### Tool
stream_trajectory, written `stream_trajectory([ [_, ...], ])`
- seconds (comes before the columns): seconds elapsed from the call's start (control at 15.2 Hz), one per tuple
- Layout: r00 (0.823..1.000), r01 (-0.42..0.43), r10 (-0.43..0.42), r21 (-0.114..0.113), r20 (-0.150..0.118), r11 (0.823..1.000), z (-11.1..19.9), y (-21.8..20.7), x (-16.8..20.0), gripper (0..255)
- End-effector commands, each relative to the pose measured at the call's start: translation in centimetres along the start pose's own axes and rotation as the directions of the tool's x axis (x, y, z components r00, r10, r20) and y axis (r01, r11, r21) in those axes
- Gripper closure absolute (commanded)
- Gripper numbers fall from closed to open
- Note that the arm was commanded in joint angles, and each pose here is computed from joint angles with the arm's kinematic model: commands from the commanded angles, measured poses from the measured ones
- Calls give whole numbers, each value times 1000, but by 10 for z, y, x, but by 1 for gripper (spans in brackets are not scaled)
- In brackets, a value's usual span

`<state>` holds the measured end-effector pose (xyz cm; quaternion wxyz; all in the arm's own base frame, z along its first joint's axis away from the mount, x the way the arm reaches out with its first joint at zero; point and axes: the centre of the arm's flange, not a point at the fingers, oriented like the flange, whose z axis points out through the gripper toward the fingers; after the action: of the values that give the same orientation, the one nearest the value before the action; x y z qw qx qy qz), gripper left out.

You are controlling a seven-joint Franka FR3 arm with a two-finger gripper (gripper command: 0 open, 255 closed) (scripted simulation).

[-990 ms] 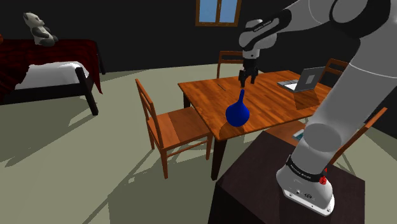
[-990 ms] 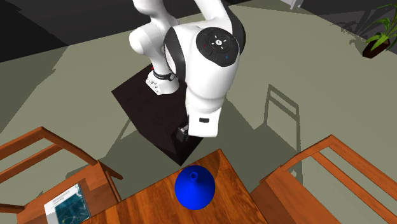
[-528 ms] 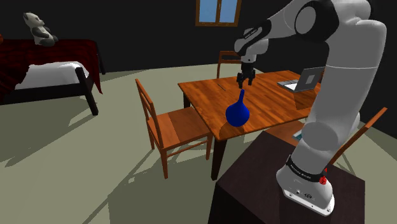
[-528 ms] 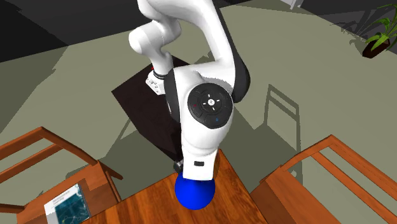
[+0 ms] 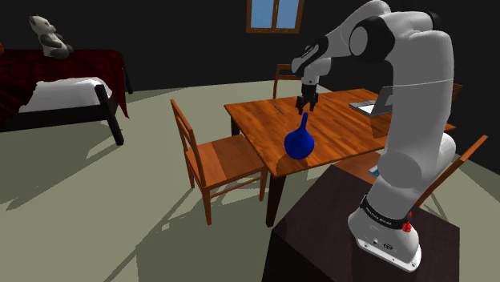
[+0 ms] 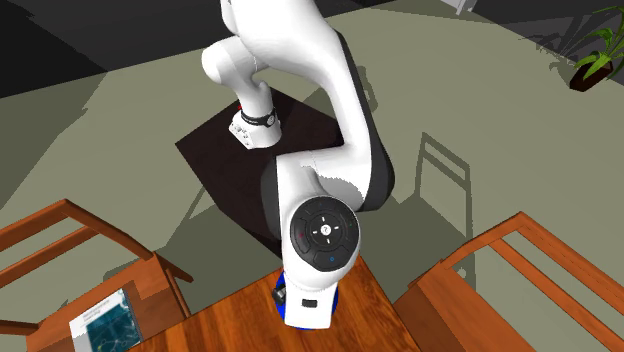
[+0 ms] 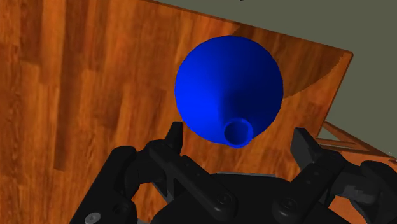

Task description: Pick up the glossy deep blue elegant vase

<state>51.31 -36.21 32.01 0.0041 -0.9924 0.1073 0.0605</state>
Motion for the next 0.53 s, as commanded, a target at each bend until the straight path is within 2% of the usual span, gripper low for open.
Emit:
stream_trajectory([
  [0.0, 1000, 0, 0, 0, 0, 1000, 11, -1, 2, 0],
  [0.13, 1000, 0, 0, 0, 0, 1000, 25, -1, 3, 0],
  [0.26, 1000, 0, 0, 0, 0, 1000, 25, -1, 3, 0],
  [0.33, 1000, 0, 0, 0, 0, 1000, 25, -1, 4, 255],
  [0.46, 1000, 0, 0, 0, 0, 1000, 25, -1, 4, 255],
])
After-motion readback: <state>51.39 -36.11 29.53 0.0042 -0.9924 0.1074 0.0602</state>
